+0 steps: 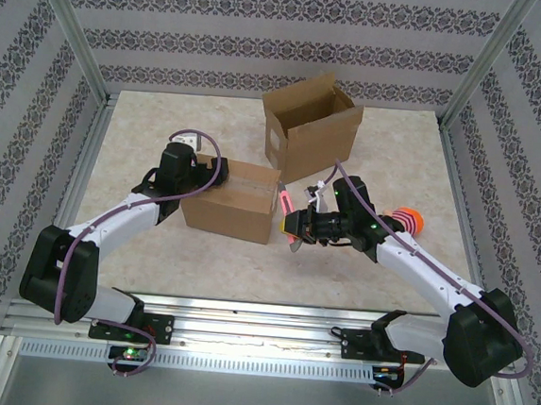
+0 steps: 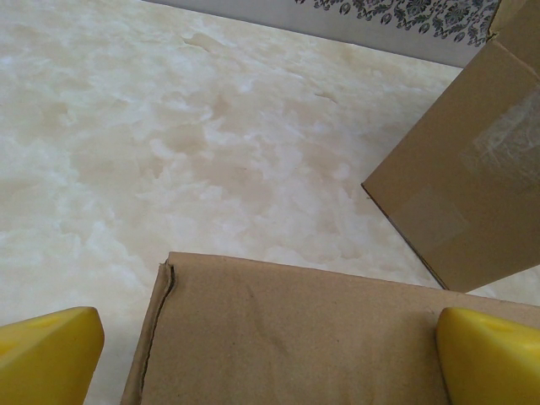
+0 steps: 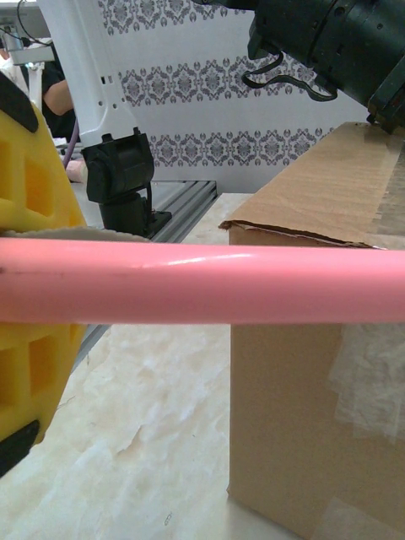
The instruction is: Unpack the express box
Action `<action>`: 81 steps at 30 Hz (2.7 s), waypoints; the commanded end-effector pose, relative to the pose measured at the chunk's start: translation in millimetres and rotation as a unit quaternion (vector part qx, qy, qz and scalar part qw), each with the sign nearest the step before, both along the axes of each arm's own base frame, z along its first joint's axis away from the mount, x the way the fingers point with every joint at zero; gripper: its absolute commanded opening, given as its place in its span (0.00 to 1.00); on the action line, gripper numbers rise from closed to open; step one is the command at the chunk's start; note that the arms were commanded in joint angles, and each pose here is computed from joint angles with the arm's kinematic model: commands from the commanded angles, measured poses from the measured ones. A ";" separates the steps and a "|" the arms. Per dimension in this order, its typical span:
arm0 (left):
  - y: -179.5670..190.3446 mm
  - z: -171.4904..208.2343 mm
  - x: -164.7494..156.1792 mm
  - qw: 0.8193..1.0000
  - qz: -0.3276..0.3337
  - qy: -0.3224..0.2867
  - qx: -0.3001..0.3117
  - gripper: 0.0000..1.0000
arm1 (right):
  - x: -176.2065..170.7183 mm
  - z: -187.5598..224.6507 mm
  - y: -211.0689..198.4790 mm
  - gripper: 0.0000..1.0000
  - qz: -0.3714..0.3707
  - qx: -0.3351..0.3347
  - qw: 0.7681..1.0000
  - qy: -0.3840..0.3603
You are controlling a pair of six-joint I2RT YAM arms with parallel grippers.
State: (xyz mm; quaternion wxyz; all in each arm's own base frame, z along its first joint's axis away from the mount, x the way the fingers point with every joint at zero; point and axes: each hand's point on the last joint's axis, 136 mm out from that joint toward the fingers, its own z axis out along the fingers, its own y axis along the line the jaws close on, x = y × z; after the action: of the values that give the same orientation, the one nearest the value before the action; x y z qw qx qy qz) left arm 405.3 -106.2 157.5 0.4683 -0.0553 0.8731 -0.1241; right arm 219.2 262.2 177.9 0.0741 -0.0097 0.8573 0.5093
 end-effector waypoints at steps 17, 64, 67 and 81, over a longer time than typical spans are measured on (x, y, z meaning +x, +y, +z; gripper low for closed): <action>30.4 -109.2 -68.8 0.974 0.007 0.207 0.093 1.00 | 7.4 10.4 12.6 0.00 0.014 0.018 1.000 -0.017; 46.9 -156.2 -114.5 0.937 0.066 0.329 0.100 0.99 | -51.4 -3.8 28.3 0.00 0.078 0.017 0.996 0.029; 46.7 -156.9 -114.6 0.936 0.066 0.330 0.102 0.99 | -55.0 -5.6 27.8 0.00 0.078 0.015 0.996 0.030; 45.8 -157.4 -113.5 0.936 0.065 0.329 0.106 0.99 | -70.6 -13.4 25.4 0.00 0.091 0.021 0.995 0.036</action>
State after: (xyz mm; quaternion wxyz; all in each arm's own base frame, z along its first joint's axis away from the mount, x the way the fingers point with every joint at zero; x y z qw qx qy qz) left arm 402.5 -103.4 140.8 0.4342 -0.0984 0.8870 -0.1224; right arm 183.6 280.3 167.3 0.0650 -0.0289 0.8564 0.5114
